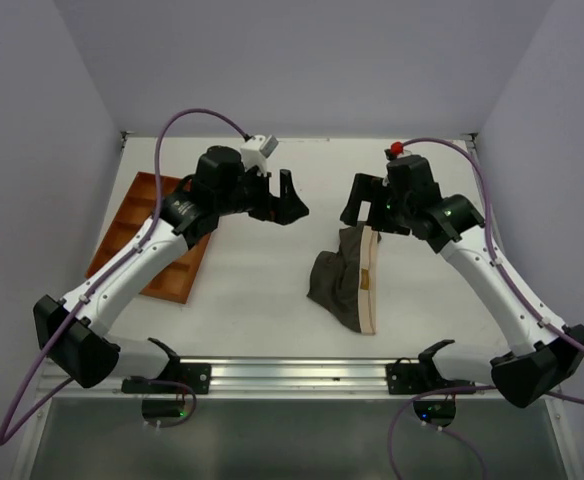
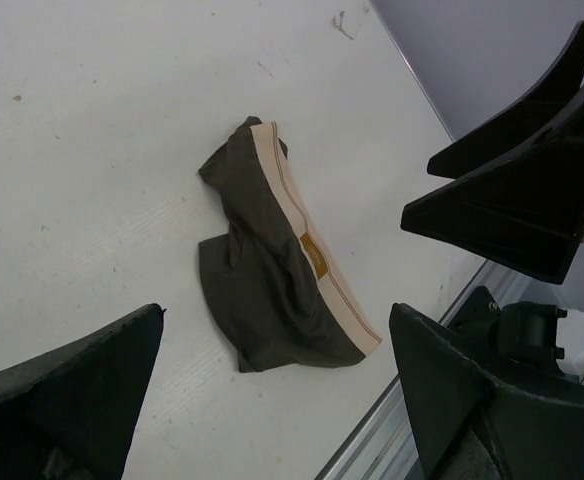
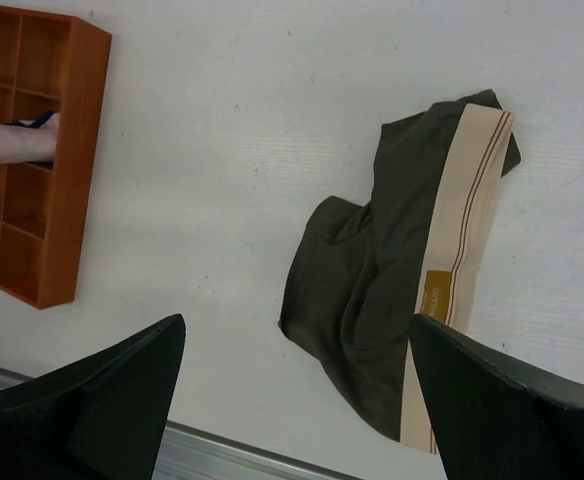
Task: Roll the underwear
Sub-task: Flatten the underwear
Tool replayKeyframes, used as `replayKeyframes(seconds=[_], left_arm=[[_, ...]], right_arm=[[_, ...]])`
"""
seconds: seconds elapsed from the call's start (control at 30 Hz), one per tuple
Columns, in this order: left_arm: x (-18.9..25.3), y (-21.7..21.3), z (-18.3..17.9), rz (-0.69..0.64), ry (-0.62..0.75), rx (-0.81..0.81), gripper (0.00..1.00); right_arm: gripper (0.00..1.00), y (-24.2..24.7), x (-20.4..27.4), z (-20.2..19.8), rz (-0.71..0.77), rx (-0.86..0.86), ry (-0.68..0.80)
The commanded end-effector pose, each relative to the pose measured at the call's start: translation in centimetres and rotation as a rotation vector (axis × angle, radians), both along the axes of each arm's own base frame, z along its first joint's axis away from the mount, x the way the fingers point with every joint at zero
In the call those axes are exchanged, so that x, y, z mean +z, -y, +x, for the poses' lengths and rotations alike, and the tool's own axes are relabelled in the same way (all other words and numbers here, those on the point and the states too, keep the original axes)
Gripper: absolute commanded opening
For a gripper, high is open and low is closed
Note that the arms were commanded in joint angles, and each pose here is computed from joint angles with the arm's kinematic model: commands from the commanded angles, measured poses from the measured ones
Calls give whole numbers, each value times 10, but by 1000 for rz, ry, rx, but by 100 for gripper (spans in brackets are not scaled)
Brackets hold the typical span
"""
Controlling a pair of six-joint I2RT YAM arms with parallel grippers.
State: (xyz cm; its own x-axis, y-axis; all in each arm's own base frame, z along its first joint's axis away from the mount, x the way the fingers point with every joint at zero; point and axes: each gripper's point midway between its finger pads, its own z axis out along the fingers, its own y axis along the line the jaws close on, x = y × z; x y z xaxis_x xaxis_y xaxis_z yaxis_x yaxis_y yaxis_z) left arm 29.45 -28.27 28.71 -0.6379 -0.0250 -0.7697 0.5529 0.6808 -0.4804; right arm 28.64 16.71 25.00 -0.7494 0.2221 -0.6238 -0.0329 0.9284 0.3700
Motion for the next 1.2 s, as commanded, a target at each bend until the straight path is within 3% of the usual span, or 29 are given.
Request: replayKeyframes(seconds=[0.0,0.23,0.4,0.53,0.63,0.73,1.17], left_arm=[[1,7,-1,-19,-25,-36,98],[-34,5,-11,-18,-97,-18,95],[-98,14,-26,28,-219,21,90],[-122,36,-38,49,-248,0,90],[-148,44,-43,68,-311,0,85],[-176,41,-51,110,-359,11,83],[-236,32,-68,198,-450,5,77]], right_arm=[[99,-2,26,0,40,12,80],[99,8,26,6,-14,4,116],[97,35,-27,39,-84,-53,-29],[91,63,-63,68,-111,-123,-98],[80,72,-103,81,-138,-133,-184],[68,72,-121,94,-53,-129,-231],[59,75,-170,137,1,-92,-288]])
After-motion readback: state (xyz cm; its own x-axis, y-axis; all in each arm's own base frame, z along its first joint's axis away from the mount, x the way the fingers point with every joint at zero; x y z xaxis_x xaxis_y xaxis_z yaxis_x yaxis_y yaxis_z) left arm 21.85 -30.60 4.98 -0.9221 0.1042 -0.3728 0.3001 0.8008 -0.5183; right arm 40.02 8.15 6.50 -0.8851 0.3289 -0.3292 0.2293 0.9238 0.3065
